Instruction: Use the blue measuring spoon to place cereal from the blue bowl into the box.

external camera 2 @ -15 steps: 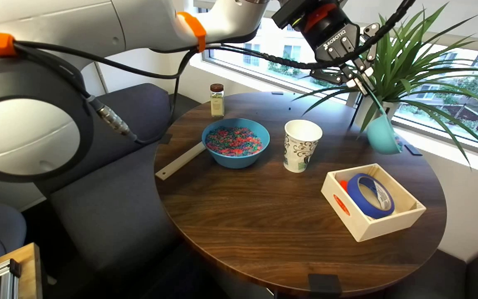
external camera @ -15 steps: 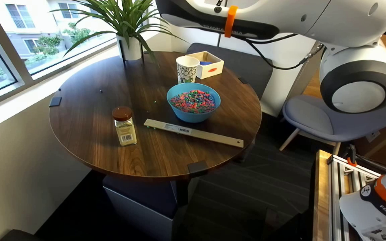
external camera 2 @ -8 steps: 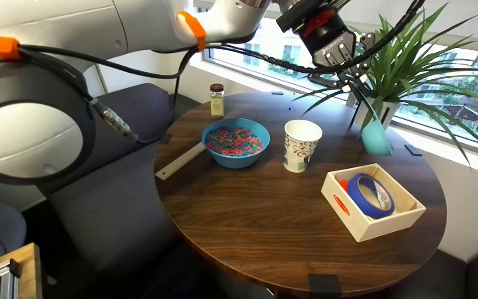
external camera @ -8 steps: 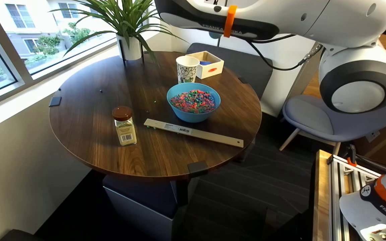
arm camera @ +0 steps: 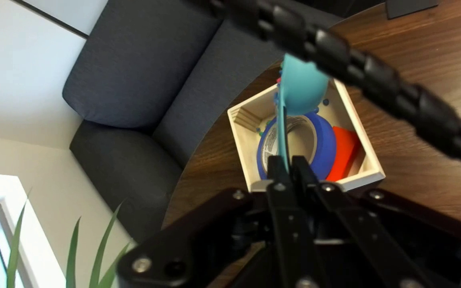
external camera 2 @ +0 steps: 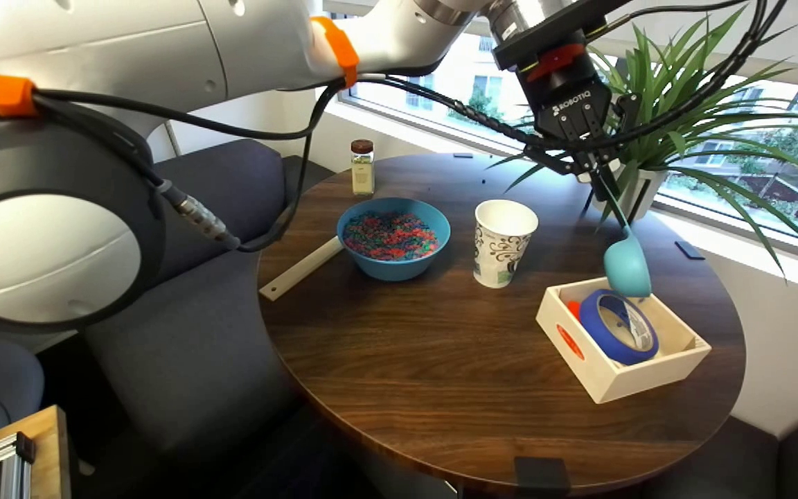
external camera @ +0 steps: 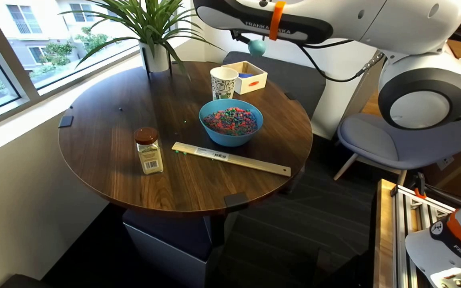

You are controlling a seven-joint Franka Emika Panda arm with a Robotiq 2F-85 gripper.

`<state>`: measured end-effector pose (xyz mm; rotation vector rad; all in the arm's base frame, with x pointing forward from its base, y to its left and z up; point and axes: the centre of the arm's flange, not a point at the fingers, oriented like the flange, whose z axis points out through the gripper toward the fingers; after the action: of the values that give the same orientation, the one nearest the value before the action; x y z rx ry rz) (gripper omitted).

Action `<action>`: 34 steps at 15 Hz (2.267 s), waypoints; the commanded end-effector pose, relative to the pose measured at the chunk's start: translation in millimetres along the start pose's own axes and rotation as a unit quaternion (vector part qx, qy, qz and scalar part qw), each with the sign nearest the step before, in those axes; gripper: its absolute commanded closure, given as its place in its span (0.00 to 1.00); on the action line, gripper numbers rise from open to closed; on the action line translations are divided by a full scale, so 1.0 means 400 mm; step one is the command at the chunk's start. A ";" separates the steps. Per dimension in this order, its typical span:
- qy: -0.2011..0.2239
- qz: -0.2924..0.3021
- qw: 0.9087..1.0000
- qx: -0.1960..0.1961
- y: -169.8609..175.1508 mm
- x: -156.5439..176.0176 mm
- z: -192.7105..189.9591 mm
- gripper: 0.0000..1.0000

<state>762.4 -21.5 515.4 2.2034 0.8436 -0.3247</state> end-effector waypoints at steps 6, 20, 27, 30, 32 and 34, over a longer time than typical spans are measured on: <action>0.037 -0.093 0.994 0.053 0.027 0.029 0.019 0.96; 0.073 -0.206 0.972 0.084 0.092 0.022 0.026 0.97; 0.069 -0.290 0.952 0.072 0.111 0.013 0.010 0.97; 0.073 -0.322 0.941 0.069 0.112 0.011 0.012 0.97; 0.067 -0.343 0.935 0.063 0.110 0.012 0.012 0.97; 0.057 -0.362 0.928 0.063 0.107 0.013 0.009 0.97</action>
<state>756.1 -47.1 515.2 2.0026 1.6818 -0.5406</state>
